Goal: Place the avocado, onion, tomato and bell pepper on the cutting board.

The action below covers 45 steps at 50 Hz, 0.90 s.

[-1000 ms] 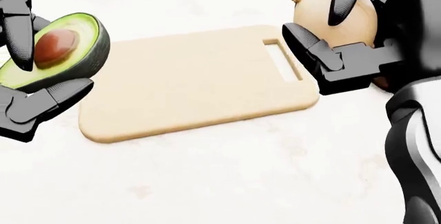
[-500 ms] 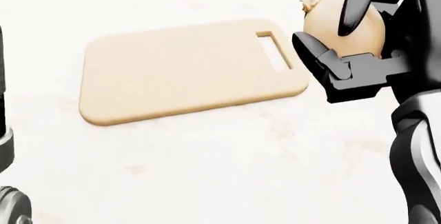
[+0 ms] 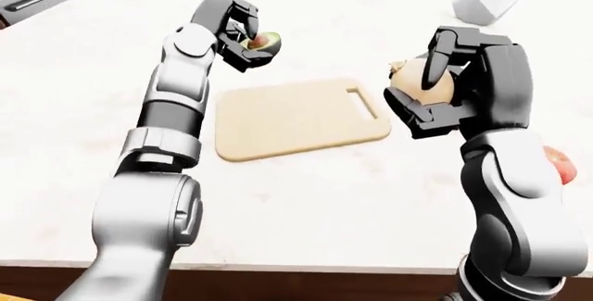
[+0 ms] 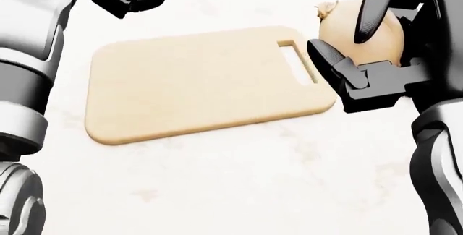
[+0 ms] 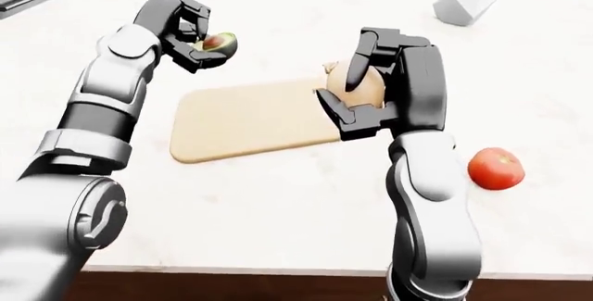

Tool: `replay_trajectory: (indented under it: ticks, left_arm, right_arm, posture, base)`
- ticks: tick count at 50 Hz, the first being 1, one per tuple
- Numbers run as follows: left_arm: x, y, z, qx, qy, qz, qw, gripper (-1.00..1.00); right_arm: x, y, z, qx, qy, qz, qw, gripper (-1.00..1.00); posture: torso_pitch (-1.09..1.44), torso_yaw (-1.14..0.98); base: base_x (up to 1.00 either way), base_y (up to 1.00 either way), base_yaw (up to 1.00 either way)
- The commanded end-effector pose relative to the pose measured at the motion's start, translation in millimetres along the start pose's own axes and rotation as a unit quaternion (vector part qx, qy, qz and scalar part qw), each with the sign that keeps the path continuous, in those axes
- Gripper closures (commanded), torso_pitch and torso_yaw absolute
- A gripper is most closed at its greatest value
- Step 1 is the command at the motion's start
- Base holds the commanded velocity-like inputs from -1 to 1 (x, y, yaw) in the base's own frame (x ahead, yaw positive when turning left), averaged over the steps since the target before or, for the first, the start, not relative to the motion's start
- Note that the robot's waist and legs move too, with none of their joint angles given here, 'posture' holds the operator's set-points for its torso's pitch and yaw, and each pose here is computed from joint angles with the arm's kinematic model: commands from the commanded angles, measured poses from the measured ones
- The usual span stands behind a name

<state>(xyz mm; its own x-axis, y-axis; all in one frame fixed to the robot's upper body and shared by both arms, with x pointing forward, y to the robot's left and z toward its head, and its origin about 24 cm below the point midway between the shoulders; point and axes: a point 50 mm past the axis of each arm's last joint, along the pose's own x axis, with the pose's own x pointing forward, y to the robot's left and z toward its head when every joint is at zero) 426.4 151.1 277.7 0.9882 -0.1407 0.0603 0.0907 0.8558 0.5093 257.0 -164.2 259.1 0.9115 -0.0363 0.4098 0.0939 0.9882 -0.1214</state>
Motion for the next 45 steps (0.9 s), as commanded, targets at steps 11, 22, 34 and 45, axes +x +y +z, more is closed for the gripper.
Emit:
replay_trajectory:
  ticks: [11, 22, 34, 45]
  left_arm:
    - [0.9, -6.0, 5, -0.004, -0.041, 0.006, 0.9991, 1.00]
    - [-4.2, -17.3, -28, 0.005, 0.001, -0.006, 1.0000, 1.00]
    - [-3.7, -22.7, -39, 0.007, 0.020, -0.011, 0.9997, 1.00]
    - [-3.3, -22.9, -42, 0.003, 0.025, -0.011, 0.9996, -0.36]
  right_arm:
    - [-4, -0.5, 8, -0.005, -0.040, -0.006, 0.9992, 1.00]
    - [0, 0.8, 13, -0.004, -0.042, -0.004, 0.9991, 1.00]
    - [-1, 2.4, 8, -0.002, -0.038, -0.004, 0.9993, 1.00]
    - [-3, 3.6, 4, -0.002, -0.034, -0.003, 0.9994, 1.00]
  posture:
    - [0.00, 0.00]
    - [0.00, 0.00]
    - [0.00, 0.00]
    - [0.00, 0.00]
  base:
    - [0.00, 0.00, 0.00]
    - [0.00, 0.00, 0.00]
    - [0.00, 0.00, 0.00]
    - [0.00, 0.00, 0.00]
